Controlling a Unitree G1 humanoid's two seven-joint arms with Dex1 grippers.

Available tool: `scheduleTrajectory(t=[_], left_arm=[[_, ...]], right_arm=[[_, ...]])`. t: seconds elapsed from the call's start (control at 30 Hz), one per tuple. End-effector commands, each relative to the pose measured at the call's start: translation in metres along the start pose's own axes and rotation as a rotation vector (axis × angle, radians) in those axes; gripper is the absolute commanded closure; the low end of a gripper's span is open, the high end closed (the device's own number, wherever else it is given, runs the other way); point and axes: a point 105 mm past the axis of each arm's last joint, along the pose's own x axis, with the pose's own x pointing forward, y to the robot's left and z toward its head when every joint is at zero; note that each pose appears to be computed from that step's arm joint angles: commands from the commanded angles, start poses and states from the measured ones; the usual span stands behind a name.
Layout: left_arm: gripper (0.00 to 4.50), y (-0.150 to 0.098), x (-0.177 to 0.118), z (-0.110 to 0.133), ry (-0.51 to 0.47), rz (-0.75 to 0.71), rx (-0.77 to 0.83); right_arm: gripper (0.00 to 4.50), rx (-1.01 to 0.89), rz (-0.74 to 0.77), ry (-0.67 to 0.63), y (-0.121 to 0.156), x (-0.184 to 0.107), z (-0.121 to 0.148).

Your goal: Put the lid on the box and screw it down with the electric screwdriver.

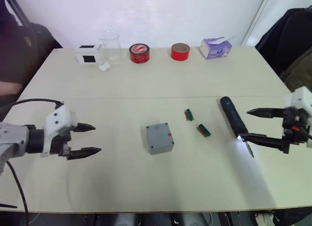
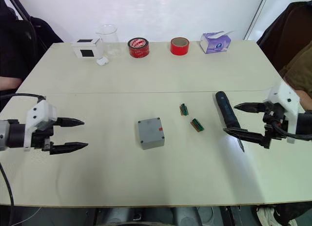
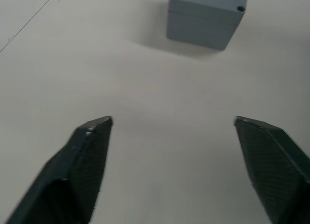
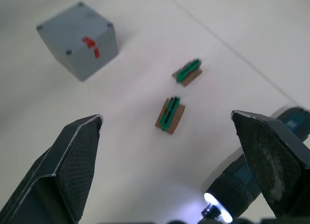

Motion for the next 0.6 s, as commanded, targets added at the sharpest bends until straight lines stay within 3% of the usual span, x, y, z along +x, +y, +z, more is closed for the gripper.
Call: scheduleTrajectory(t=[0.03,0.17,0.6], left_arm=[[0.10,0.000,-0.013,0.014,-0.025,0.022,0.017],[0.10,-0.001,-0.015,0.016,-0.028,0.031,0.023],[0.10,-0.001,-0.009,0.024,-0.060,0.022,0.025]], right_arm=[[0.00,-0.033,0.000,-0.008,-0.001,-0.012,0.006],[0.00,-0.024,0.033,0.048,-0.001,-0.017,0.002],[0.00,-0.028,0.046,0.051,-0.001,-0.012,0.001]])
